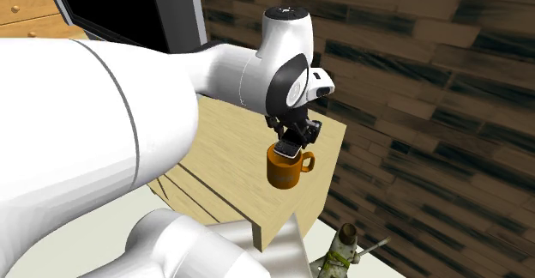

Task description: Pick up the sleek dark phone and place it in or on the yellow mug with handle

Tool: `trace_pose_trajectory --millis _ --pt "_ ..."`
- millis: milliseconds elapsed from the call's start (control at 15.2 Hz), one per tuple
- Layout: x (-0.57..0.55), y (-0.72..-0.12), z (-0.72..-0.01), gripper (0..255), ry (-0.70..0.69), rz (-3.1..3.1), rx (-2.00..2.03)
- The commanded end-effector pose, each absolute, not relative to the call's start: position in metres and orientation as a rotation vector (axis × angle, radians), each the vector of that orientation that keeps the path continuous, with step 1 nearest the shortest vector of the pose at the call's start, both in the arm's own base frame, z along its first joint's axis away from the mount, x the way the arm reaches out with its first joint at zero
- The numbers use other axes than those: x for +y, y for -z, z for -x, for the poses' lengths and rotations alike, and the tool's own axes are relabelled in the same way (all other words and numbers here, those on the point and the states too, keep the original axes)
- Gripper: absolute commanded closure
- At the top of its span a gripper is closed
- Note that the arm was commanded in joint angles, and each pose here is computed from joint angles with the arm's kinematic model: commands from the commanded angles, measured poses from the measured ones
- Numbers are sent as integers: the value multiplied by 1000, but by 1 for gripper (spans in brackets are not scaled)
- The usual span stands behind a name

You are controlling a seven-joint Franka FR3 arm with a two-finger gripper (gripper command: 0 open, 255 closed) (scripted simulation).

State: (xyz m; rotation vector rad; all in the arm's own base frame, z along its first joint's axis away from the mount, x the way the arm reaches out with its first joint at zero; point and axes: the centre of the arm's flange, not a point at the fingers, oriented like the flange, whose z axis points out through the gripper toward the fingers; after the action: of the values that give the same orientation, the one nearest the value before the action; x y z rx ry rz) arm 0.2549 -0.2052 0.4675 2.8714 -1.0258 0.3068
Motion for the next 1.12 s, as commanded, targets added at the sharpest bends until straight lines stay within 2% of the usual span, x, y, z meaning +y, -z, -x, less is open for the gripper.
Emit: trace_pose_trajectory --millis 0,330,858,924,1056 --pt "-206 -457 -255 255 -308 -2871 -1026" --pt "-206 -430 -255 255 -308 -2871 -1026" --pt "-206 -429 -255 255 -308 -2871 -1026" --pt "-206 -429 -255 0 -308 -2871 -1026" --pt "-206 -429 -255 0 -307 -2871 -1026"
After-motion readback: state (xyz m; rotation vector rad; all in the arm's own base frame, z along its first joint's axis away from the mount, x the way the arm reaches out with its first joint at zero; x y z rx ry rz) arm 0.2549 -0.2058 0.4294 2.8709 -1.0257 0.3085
